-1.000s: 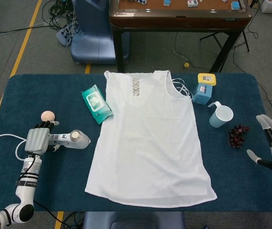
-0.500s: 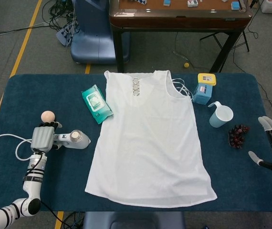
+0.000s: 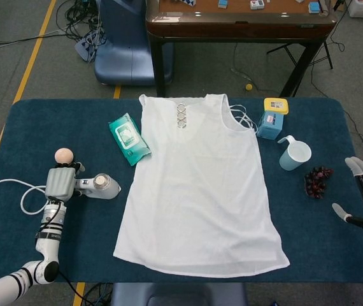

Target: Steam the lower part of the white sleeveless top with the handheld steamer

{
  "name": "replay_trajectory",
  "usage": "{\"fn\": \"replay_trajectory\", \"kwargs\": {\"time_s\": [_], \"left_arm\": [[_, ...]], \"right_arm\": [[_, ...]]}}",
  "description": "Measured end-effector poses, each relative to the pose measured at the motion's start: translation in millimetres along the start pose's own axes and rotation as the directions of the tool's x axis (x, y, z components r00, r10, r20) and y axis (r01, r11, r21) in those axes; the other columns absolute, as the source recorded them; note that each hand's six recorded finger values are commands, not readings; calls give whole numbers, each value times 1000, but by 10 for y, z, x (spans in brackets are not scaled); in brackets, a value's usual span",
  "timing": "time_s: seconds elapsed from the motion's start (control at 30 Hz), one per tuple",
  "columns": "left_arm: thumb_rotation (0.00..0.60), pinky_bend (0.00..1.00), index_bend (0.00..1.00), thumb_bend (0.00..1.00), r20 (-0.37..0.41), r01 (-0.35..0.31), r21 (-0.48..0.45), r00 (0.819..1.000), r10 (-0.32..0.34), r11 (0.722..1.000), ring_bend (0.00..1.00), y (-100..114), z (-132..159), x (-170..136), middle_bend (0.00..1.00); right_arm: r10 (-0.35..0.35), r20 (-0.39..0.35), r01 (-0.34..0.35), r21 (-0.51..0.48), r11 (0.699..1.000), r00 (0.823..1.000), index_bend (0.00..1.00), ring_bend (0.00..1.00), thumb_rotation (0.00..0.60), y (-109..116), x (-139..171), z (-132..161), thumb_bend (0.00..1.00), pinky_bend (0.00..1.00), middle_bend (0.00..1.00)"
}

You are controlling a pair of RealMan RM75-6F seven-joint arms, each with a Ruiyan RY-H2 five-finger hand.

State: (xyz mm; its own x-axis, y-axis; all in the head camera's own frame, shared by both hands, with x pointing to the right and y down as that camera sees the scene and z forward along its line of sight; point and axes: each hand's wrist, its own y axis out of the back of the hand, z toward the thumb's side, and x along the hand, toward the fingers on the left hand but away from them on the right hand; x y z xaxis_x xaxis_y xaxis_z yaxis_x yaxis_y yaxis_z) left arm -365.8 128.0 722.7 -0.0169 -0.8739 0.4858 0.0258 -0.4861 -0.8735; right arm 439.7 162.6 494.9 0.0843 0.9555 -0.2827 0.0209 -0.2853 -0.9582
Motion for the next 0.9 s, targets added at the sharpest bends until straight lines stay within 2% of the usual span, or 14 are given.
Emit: {"fn": "replay_trajectory", "kwargs": {"time_s": [0.5,0.73,0.83,0.9], "left_arm": [[600,260,479,226,10,-5,16,1000,5,1000,432,-107,80,64,523],[600,265,590,226,1,-2,22,1000,2,1000,459,-171,81,93,562],[600,297,632,225,1,-1,13,1000,1,1000,489,-194,85,103,599],[600,358,641,226,4,0,3,1000,0,1000,511,-207,92,106,623]], "right_arm": [[15,16,-15,0,1000,1000,0,16,600,-23,24,-45,192,0,140],[19,21,-19,0,1000,1000,0,16,600,-29,37,-50,191,0,140],[21,25,-21,0,1000,999,0,16,600,-30,41,-57,192,0,140],[22,26,-22,0,1000,999,0,16,600,-32,42,-58,192,0,140]]}}
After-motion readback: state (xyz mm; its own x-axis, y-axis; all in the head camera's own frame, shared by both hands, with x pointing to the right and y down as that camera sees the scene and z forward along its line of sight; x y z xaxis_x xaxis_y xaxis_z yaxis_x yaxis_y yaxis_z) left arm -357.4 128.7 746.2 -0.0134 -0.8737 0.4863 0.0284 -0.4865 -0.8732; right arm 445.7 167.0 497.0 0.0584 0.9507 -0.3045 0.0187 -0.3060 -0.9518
